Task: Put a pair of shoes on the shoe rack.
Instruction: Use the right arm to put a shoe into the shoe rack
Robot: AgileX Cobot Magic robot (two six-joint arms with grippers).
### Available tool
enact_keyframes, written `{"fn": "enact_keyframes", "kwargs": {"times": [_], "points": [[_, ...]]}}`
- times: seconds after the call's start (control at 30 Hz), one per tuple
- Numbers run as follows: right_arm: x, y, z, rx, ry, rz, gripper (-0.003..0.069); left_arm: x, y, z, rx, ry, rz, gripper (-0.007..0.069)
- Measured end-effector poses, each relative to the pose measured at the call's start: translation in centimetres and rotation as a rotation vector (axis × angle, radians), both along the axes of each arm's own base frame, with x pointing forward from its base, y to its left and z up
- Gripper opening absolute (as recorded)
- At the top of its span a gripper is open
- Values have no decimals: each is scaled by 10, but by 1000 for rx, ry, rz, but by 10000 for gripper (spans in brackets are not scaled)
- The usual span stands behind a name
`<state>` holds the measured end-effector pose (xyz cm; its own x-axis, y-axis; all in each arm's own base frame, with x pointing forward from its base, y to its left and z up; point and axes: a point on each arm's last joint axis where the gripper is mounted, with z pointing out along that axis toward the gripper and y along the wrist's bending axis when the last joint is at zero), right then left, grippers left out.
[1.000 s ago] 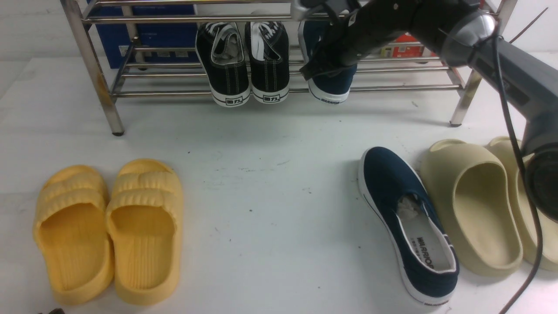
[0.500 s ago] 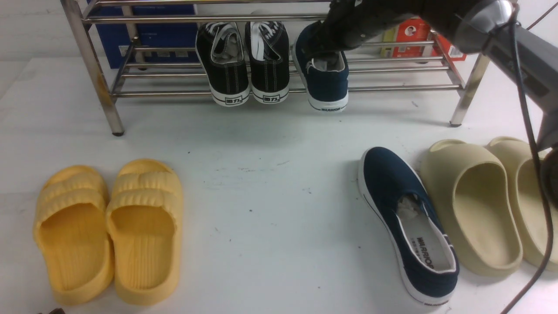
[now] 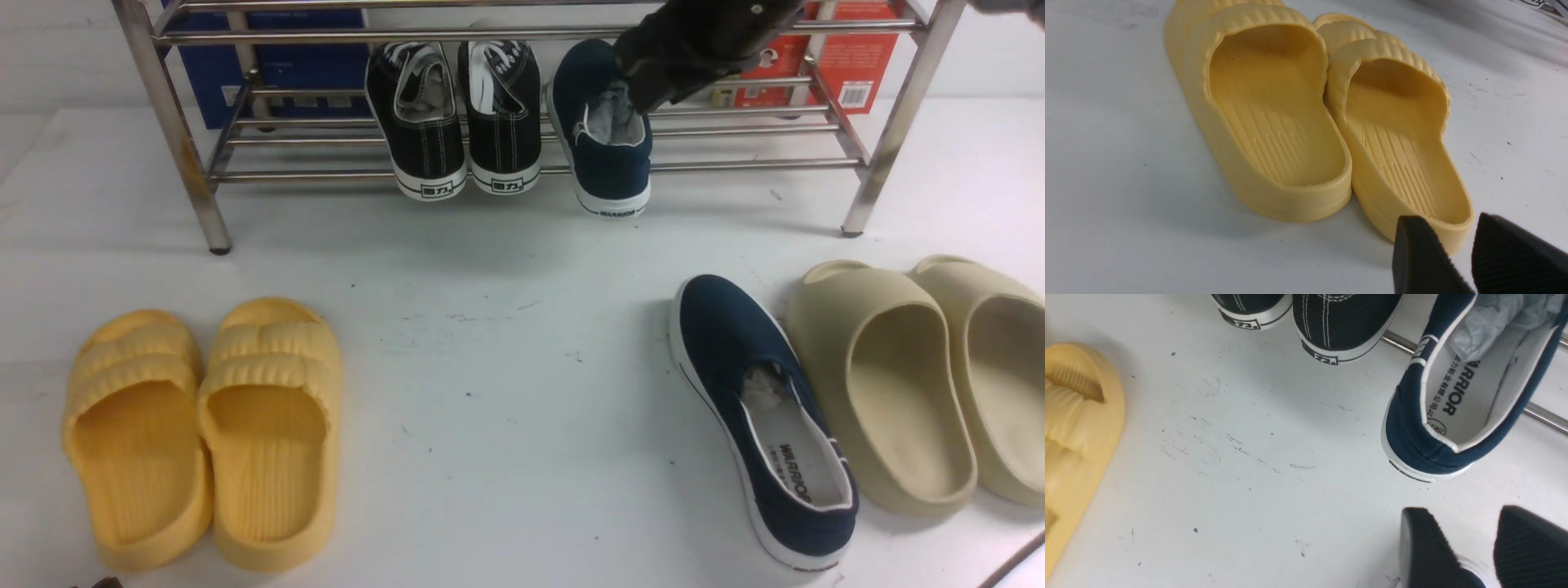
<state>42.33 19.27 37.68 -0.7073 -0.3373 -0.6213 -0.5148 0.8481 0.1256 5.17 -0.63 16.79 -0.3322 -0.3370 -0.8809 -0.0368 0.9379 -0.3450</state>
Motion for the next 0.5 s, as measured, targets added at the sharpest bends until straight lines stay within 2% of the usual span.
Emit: {"fn": "enact_keyframes", "kwargs": {"times": [0.13, 0.17, 0.27, 0.37, 0.4, 0.5], "points": [[-10, -4, 6, 6, 17, -13, 100, 0, 0, 0, 0, 0, 0, 220], [-11, -4, 3, 4, 31, -14, 94, 0, 0, 0, 0, 0, 0, 221], [-26, -7, -22, -40, 145, -9, 6, 0, 0, 0, 0, 1, 0, 225], [-28, -5, -65, -62, 236, -22, -1, 0, 0, 0, 0, 0, 0, 229], [-27, -5, -69, -61, 239, -24, -1, 0, 0, 0, 0, 0, 0, 229], [-14, 0, -111, -25, 204, -74, 5, 0, 0, 0, 0, 0, 0, 235]]}}
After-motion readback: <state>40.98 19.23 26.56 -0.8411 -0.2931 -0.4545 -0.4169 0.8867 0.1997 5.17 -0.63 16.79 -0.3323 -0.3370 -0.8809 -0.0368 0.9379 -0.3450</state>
